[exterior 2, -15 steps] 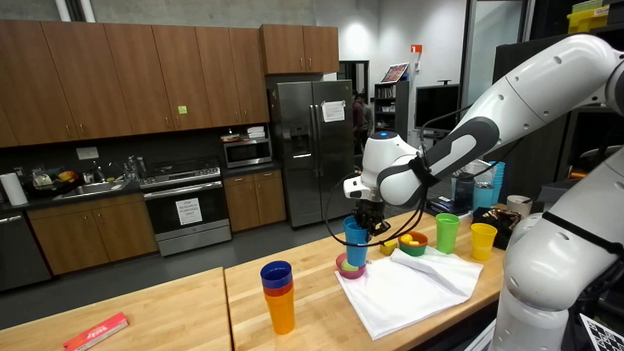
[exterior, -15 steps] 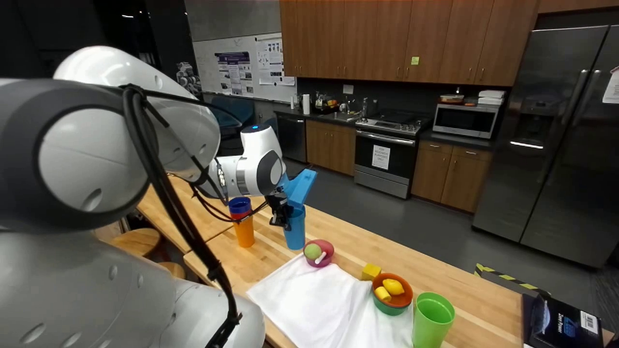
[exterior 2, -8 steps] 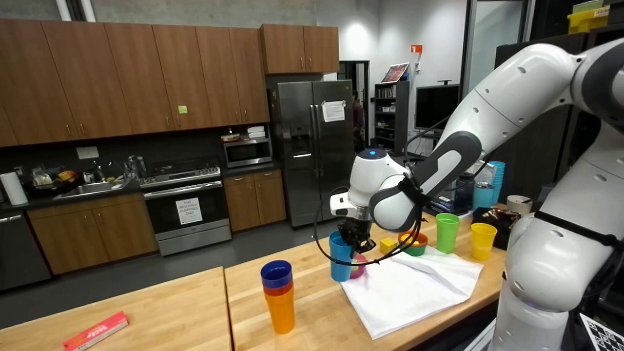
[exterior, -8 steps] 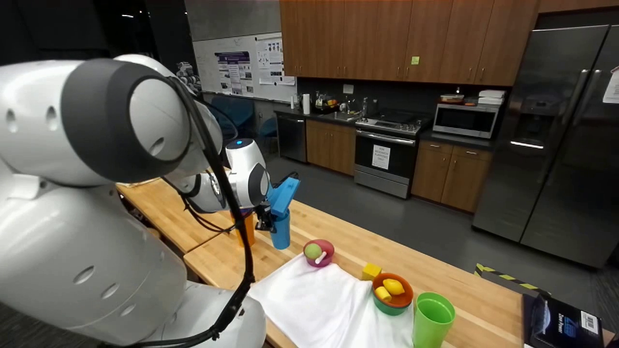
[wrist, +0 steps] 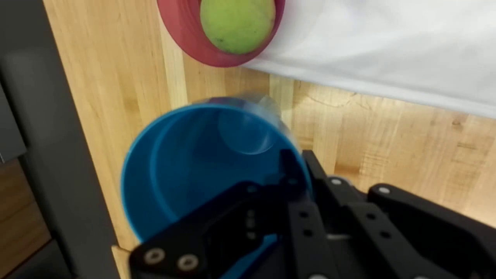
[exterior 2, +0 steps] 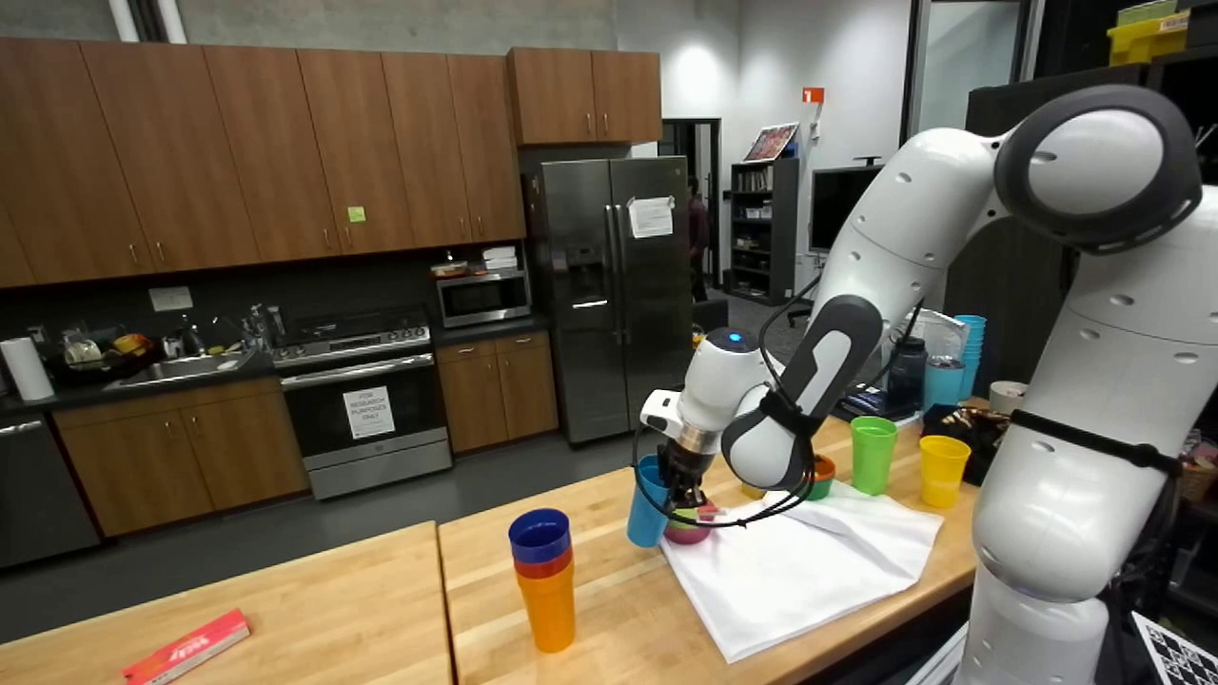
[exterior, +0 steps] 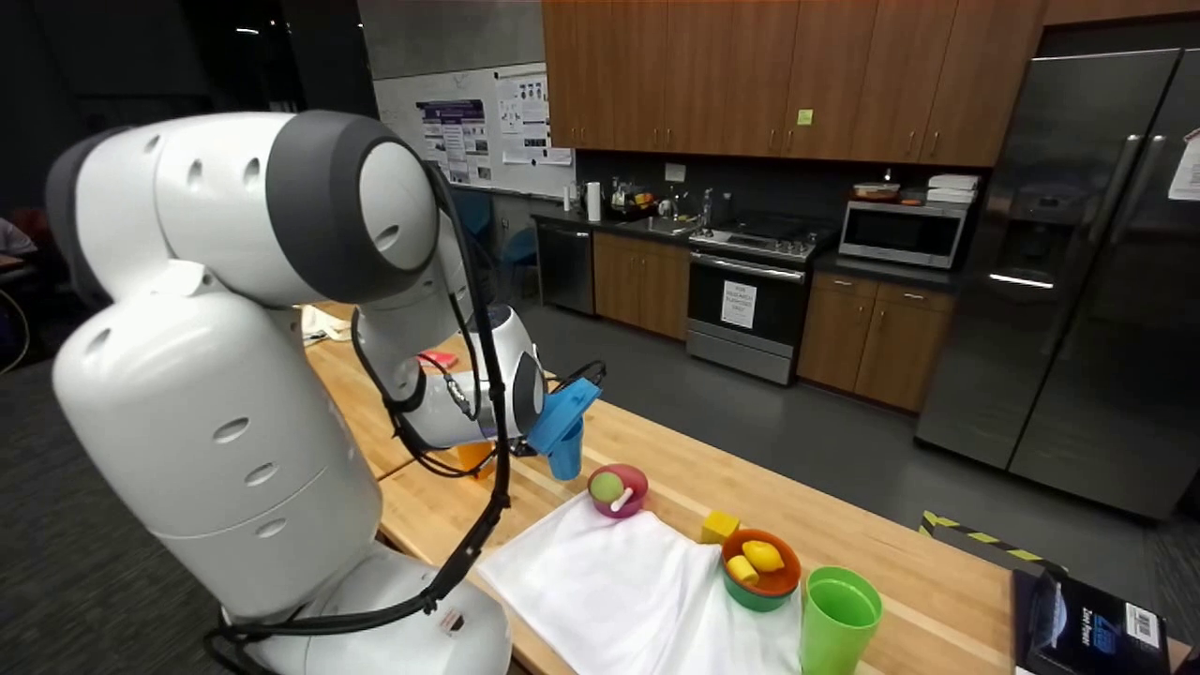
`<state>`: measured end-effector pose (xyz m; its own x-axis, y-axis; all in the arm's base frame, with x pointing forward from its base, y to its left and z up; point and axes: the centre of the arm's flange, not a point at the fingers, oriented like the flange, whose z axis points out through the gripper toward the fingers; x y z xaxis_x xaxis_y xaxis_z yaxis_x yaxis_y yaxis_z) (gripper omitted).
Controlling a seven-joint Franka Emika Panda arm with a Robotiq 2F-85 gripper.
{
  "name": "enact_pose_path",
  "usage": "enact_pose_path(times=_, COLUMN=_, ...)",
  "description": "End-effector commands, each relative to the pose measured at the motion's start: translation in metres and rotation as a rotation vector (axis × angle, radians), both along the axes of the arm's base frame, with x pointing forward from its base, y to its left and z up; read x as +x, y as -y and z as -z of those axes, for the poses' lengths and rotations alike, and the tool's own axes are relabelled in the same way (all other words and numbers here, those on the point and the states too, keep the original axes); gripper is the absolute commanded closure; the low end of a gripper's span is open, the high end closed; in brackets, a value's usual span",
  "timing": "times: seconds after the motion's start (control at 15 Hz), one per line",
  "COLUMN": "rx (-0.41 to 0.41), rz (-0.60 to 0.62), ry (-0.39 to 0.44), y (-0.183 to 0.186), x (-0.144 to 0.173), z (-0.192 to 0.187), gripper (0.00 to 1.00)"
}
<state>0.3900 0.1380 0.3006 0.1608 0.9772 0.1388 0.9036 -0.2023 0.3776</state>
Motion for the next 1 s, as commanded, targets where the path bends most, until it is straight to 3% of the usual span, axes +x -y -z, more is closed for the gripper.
enact_pose_path(times=0.0, rx=-0.017, rz=0.117, ry=0.006, y=0.005, x=-0.005, z=0.033, gripper=0.98)
enact_pose_path(times=0.53, rx=-0.212, rz=0.151, ry=-0.031, y=-0.008, x=-0.019, z=0.051, gripper=0.98)
enact_pose_path(times=0.93, rx=-0.214, rz=0.102, ry=-0.048, y=-0.03, x=-0.023, z=0.062, gripper=0.98)
